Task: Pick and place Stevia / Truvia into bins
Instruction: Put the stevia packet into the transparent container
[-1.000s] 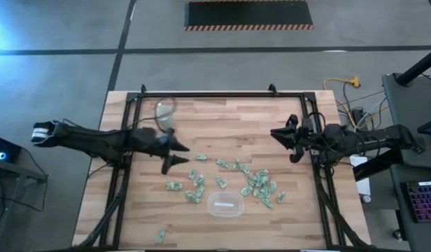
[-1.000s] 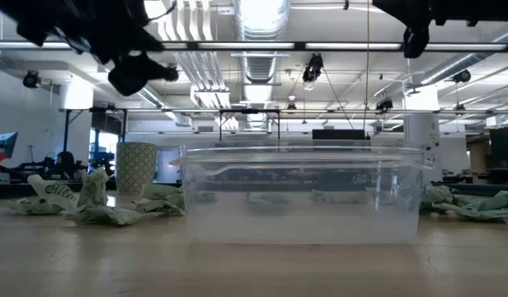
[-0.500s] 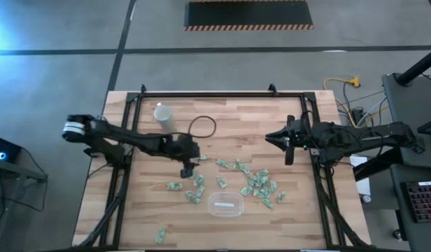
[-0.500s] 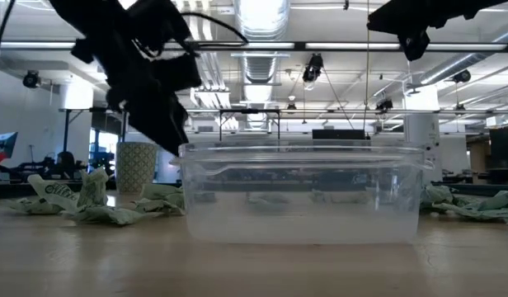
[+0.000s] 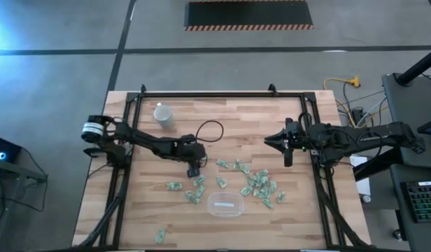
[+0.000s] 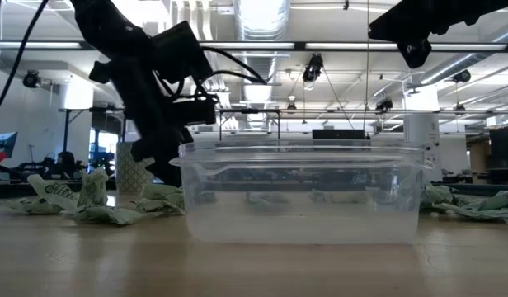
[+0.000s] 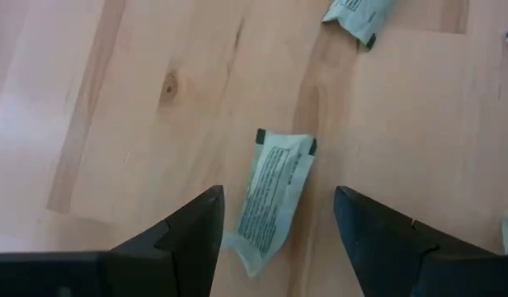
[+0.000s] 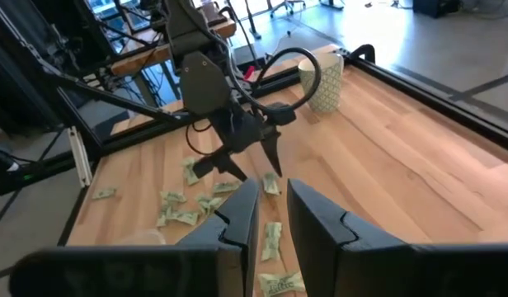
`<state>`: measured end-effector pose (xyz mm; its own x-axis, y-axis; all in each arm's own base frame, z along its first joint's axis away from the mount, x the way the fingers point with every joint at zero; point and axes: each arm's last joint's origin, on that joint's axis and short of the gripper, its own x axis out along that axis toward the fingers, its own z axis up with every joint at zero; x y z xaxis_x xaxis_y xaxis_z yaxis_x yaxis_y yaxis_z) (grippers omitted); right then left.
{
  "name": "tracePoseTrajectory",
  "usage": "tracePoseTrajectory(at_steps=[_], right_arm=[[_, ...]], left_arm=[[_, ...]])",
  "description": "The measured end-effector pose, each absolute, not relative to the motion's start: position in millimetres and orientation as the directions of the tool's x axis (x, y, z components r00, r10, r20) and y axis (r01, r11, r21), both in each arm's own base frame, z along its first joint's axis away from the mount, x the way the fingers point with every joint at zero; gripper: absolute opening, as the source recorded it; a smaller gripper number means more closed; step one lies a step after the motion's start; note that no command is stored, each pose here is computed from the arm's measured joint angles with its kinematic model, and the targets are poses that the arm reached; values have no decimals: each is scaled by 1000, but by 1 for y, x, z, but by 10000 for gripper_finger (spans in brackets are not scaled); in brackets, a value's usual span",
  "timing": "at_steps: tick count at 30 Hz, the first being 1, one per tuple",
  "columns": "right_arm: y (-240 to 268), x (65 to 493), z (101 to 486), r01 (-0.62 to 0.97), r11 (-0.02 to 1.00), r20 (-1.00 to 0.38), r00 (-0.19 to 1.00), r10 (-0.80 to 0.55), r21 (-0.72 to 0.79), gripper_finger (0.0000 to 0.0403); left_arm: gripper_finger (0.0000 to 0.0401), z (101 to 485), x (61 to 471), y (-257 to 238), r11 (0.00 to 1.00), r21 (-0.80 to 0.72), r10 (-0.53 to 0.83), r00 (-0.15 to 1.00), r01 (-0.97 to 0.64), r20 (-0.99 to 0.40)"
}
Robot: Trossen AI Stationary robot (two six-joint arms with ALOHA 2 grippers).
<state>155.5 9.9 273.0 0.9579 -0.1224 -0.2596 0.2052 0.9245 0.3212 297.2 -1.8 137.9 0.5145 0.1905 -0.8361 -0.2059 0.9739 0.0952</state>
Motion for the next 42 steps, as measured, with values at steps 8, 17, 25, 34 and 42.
tracePoseTrajectory(at_steps=[8, 17, 25, 34, 42], right_arm=[[10, 157, 272, 210, 922, -268, 955, -123, 326, 59], [10, 158, 270, 214, 922, -274, 953, -125, 323, 59], [10, 157, 262, 243, 921, -352, 927, -128, 306, 59], [9, 147, 245, 299, 927, -534, 834, -138, 228, 59], [9, 143, 239, 271, 953, -594, 792, -141, 135, 59]], left_arm=[[159, 136, 297, 0, 980, 52, 144, 516, -190, -844], [11, 138, 296, -1, 984, 29, 116, 516, -174, -848], [3, 183, 306, -7, 984, -164, -76, 653, -75, -754], [1, 235, 317, -29, 935, -340, -268, 833, 103, -485], [1, 231, 327, -76, 887, -452, -322, 831, 96, -454]])
